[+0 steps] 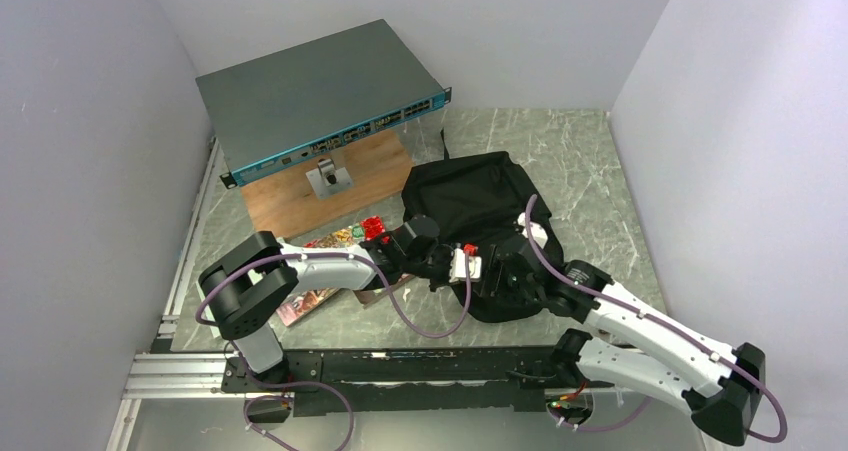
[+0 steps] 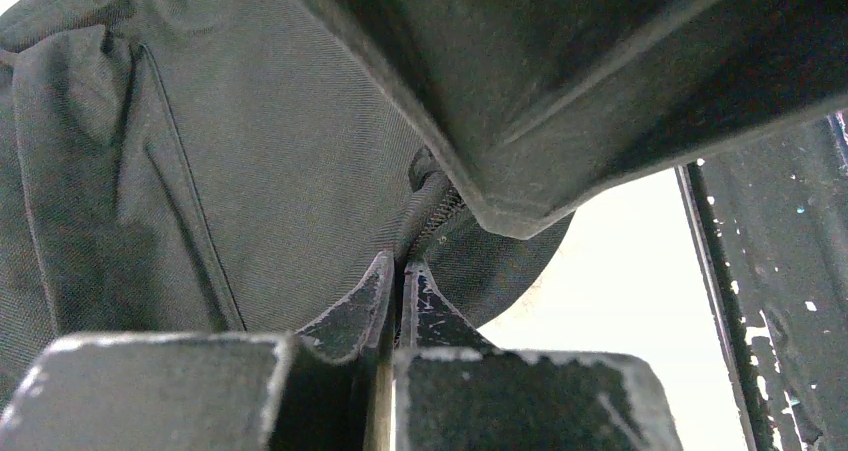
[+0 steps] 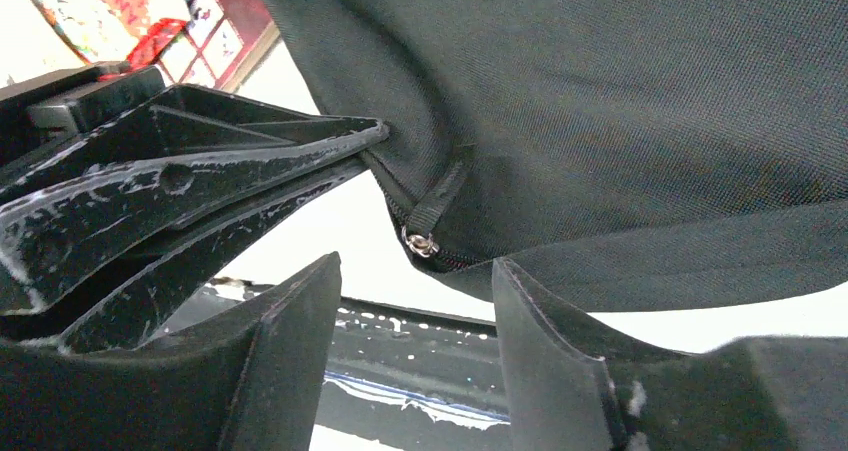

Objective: Pack the student bag
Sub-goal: Unzip the student bag at the center of the board.

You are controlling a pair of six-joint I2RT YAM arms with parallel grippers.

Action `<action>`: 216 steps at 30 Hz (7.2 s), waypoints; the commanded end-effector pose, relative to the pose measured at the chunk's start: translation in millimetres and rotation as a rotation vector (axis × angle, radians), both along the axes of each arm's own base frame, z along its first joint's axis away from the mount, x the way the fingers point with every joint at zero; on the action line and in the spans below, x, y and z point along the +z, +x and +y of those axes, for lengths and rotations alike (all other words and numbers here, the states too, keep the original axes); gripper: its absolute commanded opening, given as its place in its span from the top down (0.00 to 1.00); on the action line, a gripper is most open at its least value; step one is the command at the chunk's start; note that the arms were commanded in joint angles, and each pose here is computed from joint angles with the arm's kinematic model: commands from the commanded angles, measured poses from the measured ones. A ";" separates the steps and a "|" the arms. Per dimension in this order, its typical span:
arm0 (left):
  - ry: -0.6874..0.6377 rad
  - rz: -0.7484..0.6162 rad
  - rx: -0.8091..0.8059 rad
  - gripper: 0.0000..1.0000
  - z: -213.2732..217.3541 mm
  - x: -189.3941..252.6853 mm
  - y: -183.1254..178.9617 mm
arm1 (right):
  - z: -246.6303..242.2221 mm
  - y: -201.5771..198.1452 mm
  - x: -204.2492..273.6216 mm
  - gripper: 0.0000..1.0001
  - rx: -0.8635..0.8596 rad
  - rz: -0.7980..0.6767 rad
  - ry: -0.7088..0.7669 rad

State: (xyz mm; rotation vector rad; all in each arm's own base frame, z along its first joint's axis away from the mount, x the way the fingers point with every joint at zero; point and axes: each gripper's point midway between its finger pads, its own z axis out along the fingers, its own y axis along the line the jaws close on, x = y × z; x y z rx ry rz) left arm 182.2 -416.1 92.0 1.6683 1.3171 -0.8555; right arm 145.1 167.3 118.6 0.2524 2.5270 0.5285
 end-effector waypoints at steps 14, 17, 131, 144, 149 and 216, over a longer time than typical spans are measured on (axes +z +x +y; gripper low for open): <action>-0.036 -0.036 -0.075 1.00 -14.3 18.4 -18.7 | 15.2 37.9 -4.5 0.60 -0.101 -0.067 0.017; -0.023 -0.041 -0.071 1.00 -13.0 14.3 -18.2 | 9.3 34.5 -9.6 0.56 -0.105 -0.055 0.001; -0.115 0.221 0.342 0.68 -107.7 45.8 -6.3 | -100.6 93.9 69.5 1.00 -0.302 -0.418 -0.006; -0.079 0.049 0.335 1.00 -49.6 26.1 -58.3 | -179.4 127.3 40.8 1.00 -0.657 -0.276 -0.241; -0.115 0.061 0.321 1.00 -41.1 28.4 -69.9 | -211.6 135.2 27.3 1.00 -0.741 -0.279 -0.209; 0.215 0.775 0.877 0.30 -4.8 -44.8 42.9 | -14.6 -34.4 -77.2 0.86 -0.146 0.267 0.194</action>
